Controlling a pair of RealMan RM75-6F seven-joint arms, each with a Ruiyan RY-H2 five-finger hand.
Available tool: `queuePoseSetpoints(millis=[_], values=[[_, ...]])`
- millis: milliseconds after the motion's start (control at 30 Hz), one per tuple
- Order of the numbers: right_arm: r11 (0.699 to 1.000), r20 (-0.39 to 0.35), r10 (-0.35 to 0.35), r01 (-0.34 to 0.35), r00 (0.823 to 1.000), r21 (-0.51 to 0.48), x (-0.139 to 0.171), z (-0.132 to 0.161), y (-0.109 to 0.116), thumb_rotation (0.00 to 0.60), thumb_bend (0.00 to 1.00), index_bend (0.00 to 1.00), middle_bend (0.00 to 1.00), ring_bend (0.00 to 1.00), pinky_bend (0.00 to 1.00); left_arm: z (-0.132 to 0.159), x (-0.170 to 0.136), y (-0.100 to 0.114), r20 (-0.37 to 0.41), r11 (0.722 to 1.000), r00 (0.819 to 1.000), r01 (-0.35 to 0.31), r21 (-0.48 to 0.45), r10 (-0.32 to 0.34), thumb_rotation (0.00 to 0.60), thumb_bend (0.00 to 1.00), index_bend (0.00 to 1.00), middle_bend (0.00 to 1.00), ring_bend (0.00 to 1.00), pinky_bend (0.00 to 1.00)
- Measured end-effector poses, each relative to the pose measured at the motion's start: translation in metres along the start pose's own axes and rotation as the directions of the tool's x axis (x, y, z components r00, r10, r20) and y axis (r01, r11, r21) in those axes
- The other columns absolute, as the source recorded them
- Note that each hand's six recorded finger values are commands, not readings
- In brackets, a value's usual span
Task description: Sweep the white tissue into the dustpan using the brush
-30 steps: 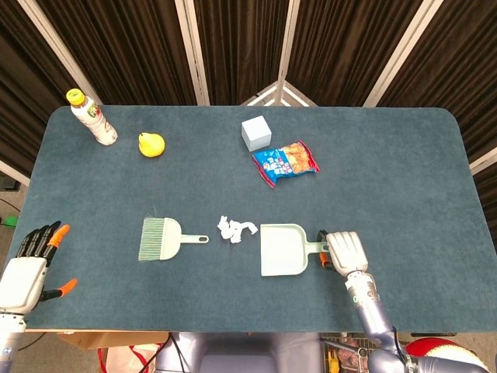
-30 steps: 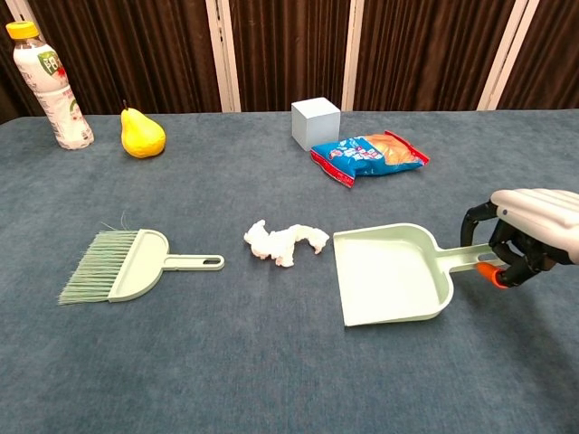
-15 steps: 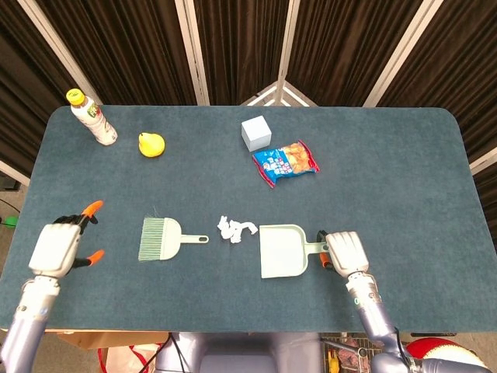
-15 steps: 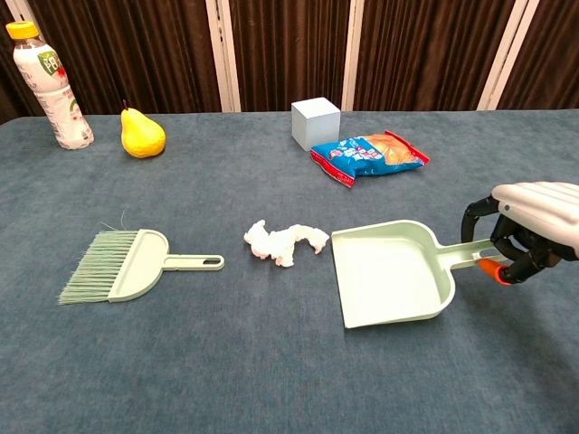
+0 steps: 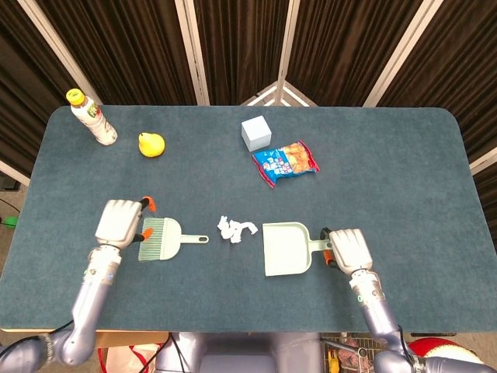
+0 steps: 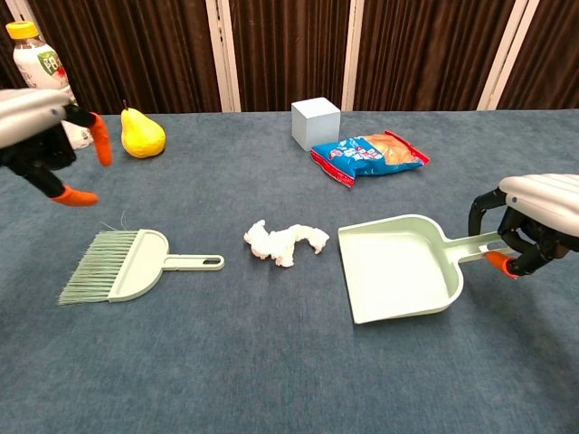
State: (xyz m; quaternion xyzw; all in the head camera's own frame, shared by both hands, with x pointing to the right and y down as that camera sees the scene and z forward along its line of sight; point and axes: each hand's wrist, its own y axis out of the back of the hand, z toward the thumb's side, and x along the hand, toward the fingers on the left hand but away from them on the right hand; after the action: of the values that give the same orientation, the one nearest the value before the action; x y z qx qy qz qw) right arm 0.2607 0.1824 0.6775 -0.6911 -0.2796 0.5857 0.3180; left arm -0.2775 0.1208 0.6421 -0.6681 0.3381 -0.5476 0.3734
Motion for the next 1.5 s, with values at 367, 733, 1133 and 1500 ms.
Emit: queuePoseSetpoints(millis=[367,733,1133,1500], values=[[1.0,0.007,-0.005,0.005,1.0,0.007,-0.001,-0.003,0.004,0.6,0.59,0.7,0.85,0.87,0.87,0.037,0.022,-0.034,-0.05,0.992,0.991,0.125,-0.025,-0.126,0.6,0.35,0.47,1.0,1.0,0.99],[1.0,0.011,0.002,-0.002,1.0,0.011,0.0,-0.005,0.003,0.6,0.59,0.7,0.85,0.87,0.87,0.071,0.023,-0.064,-0.053,0.972,0.971,0.232,-0.034,-0.233,0.6,0.37,0.47,1.0,1.0,0.99],[1.0,0.011,0.004,-0.004,1.0,0.014,0.001,-0.009,0.003,0.6,0.59,0.7,0.85,0.87,0.87,0.071,0.023,-0.084,-0.094,0.963,0.959,0.268,-0.022,-0.269,0.6,0.4,0.46,1.0,1.0,0.99],[1.0,0.013,0.007,-0.007,1.0,0.014,0.003,-0.012,0.002,0.6,0.59,0.7,0.85,0.87,0.87,0.07,0.025,-0.094,-0.112,0.956,0.95,0.291,-0.027,-0.292,0.6,0.46,0.54,1.0,1.0,1.0]])
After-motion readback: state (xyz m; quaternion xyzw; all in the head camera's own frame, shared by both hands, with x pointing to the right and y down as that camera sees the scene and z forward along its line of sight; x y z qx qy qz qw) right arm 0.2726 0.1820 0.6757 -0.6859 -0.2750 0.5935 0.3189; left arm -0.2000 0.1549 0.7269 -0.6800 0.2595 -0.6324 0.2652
